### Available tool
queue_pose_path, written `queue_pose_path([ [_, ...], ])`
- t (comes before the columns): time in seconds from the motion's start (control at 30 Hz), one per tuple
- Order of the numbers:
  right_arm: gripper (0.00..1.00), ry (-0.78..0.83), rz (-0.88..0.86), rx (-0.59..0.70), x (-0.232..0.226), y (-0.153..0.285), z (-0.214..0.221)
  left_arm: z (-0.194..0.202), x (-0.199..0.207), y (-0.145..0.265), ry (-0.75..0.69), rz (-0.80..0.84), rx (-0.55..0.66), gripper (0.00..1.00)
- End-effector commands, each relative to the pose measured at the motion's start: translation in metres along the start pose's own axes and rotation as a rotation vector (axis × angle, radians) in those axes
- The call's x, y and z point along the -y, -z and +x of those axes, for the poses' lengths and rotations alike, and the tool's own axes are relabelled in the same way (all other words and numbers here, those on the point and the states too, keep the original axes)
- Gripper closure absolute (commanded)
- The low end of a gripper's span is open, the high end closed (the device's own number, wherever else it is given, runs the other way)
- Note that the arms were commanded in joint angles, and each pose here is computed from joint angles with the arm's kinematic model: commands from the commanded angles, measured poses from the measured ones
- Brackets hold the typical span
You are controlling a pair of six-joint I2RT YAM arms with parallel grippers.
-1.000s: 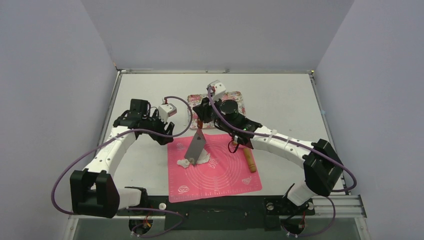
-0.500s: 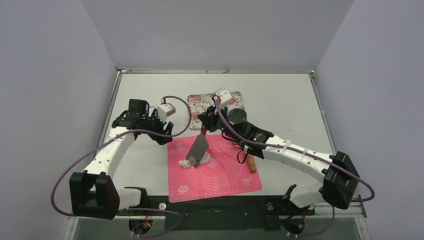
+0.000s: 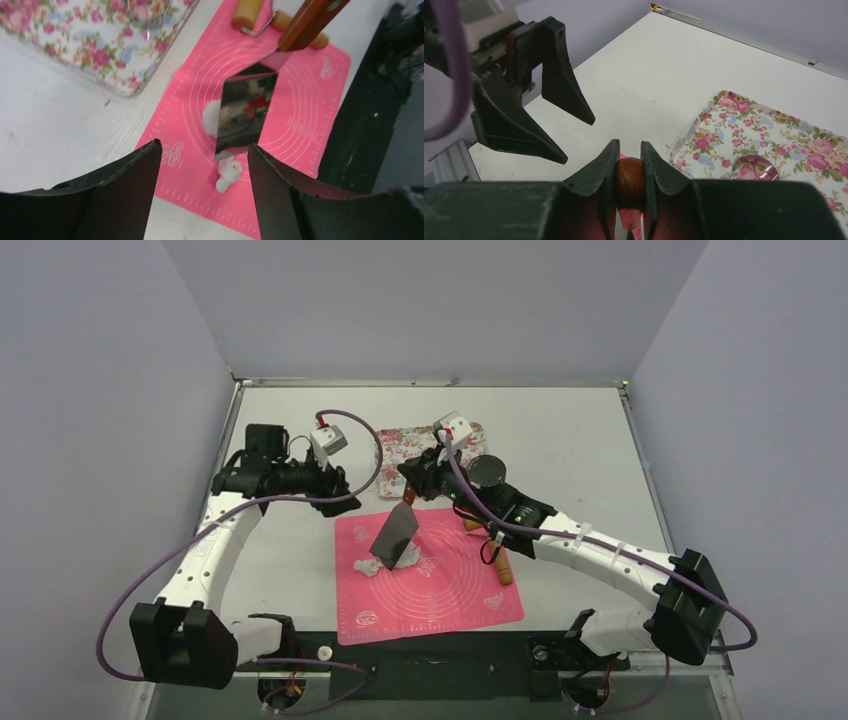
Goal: Roll out the dumpling wrappers from the dough
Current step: Remove the dumpling wrapper from the work surface.
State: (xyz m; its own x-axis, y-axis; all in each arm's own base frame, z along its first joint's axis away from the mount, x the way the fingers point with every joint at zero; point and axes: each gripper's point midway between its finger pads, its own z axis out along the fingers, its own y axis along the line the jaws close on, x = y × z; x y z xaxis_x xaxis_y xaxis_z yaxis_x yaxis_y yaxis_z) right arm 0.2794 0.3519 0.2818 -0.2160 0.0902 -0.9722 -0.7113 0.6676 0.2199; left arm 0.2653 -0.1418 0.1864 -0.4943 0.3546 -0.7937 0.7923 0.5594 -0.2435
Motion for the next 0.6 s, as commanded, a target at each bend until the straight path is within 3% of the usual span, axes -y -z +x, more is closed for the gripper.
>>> queue_pose_path([
  [0.0,1.0,-0.018,-0.126,0.214,-0.02,0.014,-0.073,-0.09,0.055,0.026,-0.1,0.248,0.291,0.38],
  [0.13,1.0,-0.043,-0.163,0.284,-0.028,0.028,-0.096,-0.117,0.075,0.028,-0.011,0.347,0.384,0.38],
  [0.23,1.0,-0.089,-0.206,0.31,-0.038,0.029,-0.108,-0.141,0.099,0.029,-0.07,0.444,0.47,0.38],
  [0.57,1.0,-0.15,-0.301,0.378,-0.059,0.031,-0.131,-0.146,0.138,0.025,-0.125,0.563,0.437,0.38],
])
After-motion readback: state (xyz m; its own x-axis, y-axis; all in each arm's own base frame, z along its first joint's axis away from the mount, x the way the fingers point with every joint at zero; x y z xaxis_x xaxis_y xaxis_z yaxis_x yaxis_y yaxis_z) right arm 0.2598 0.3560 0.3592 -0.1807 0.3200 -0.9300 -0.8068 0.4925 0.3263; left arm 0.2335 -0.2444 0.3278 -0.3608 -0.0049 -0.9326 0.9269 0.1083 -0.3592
